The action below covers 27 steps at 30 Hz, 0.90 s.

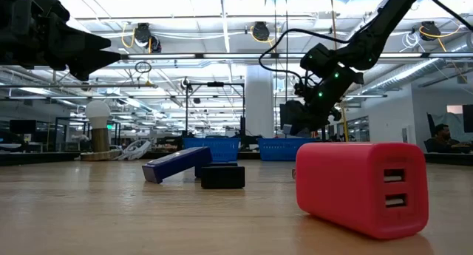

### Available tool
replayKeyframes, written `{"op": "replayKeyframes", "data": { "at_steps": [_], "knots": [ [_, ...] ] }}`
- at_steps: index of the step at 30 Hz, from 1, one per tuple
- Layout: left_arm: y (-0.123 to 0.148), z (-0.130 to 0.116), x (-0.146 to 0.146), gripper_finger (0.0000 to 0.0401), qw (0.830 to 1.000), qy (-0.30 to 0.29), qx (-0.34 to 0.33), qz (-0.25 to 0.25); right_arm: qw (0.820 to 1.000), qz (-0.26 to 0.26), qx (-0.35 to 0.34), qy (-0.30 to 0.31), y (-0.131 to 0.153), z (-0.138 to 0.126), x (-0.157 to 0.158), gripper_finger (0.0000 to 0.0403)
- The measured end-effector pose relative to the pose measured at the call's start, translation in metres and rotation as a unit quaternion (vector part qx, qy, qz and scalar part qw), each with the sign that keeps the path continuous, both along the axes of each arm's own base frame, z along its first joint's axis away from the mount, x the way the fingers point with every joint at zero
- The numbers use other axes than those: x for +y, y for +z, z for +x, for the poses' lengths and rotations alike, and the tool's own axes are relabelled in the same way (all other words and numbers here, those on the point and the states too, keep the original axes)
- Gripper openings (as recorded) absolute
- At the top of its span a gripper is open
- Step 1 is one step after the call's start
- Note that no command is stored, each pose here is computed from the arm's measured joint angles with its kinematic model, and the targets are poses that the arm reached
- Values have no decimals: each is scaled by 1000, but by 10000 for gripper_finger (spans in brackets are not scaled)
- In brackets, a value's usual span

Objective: Pick & Place Office items
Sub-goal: Put the light blue charger adapter into the right blue bin

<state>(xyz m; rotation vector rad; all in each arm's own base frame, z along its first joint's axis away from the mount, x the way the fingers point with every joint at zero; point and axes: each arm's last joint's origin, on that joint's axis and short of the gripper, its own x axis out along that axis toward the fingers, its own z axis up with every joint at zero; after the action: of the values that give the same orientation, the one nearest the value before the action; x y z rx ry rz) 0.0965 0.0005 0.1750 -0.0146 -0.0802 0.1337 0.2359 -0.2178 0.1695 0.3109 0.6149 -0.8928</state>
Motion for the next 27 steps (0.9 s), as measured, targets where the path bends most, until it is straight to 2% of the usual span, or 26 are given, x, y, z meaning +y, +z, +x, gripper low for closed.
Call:
{"op": "replayKeyframes", "data": {
  "at_steps": [9,18,27],
  "knots": [
    [0,0,0,255,1000,0,0,0,1000,11,22,3,-16,3,-3,212],
    [0,0,0,255,1000,0,0,-1,1000,-16,13,13,-12,5,-5,237],
    [0,0,0,255,1000,0,0,0,1000,-16,17,16,-12,5,-5,262]
  ]
}}
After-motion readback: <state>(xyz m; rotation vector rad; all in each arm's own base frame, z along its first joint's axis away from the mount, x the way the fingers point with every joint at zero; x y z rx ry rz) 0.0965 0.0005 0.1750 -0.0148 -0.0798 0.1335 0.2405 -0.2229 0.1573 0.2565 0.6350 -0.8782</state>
